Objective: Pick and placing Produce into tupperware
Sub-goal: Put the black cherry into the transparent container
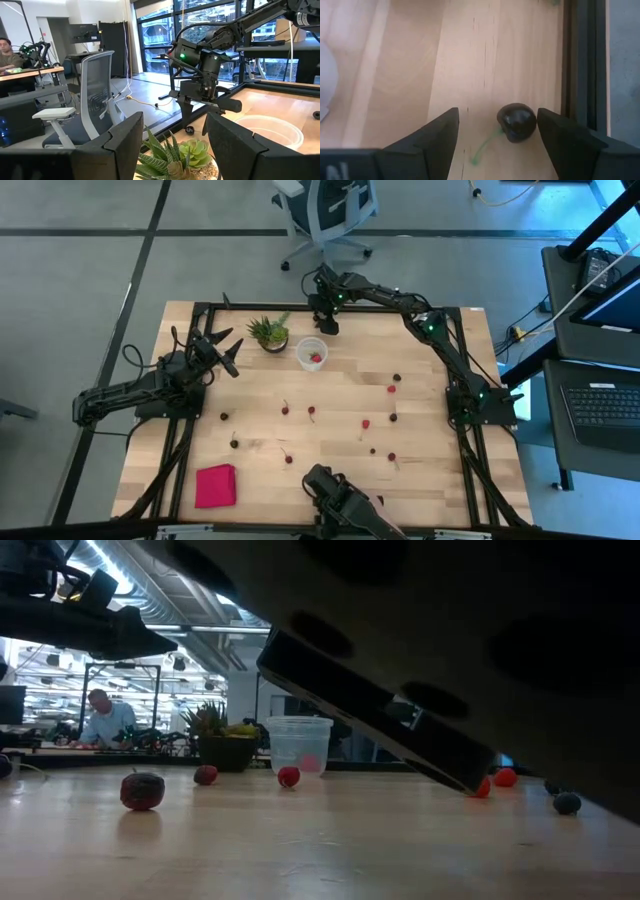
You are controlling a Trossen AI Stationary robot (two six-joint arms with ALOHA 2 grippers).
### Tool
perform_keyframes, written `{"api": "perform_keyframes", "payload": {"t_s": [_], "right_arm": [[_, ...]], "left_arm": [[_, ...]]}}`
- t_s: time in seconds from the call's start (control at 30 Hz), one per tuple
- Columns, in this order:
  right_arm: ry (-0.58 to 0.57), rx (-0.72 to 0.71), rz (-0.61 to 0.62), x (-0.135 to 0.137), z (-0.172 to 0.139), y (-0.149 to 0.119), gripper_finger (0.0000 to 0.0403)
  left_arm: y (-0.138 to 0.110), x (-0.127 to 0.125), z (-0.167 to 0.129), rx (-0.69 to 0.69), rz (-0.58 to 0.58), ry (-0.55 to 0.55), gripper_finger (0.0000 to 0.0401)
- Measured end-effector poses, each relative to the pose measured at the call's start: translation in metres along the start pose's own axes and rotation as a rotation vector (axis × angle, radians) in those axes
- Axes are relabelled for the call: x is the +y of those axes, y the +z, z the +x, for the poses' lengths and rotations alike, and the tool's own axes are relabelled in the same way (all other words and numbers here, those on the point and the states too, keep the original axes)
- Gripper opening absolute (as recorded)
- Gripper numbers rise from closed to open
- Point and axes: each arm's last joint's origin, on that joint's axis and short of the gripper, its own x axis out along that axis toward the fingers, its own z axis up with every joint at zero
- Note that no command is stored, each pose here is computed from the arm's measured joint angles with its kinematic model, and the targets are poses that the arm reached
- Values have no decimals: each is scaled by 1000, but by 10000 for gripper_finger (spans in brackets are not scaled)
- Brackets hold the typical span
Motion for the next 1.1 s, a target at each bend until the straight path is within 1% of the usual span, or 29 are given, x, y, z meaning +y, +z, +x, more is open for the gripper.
{"api": "perform_keyframes", "payload": {"t_s": [0.2,0.33,0.43,0.6,0.77,1.0,1.1], "right_arm": [[1,0,-1,0,0,0,262],[33,-6,3,1,2,-2,247],[57,-9,8,1,10,-6,235],[59,-23,16,0,10,-6,214],[57,-22,17,-1,10,-6,181],[39,-6,20,-1,10,-6,109],[39,-6,20,-1,10,-6,108]], "left_arm": [[0,0,0,1,0,0,212],[0,0,0,0,0,0,212],[0,0,0,0,0,0,212],[0,0,0,1,0,0,212],[0,0,0,0,1,0,212],[0,0,0,0,1,0,212],[0,0,0,0,0,0,212]]}}
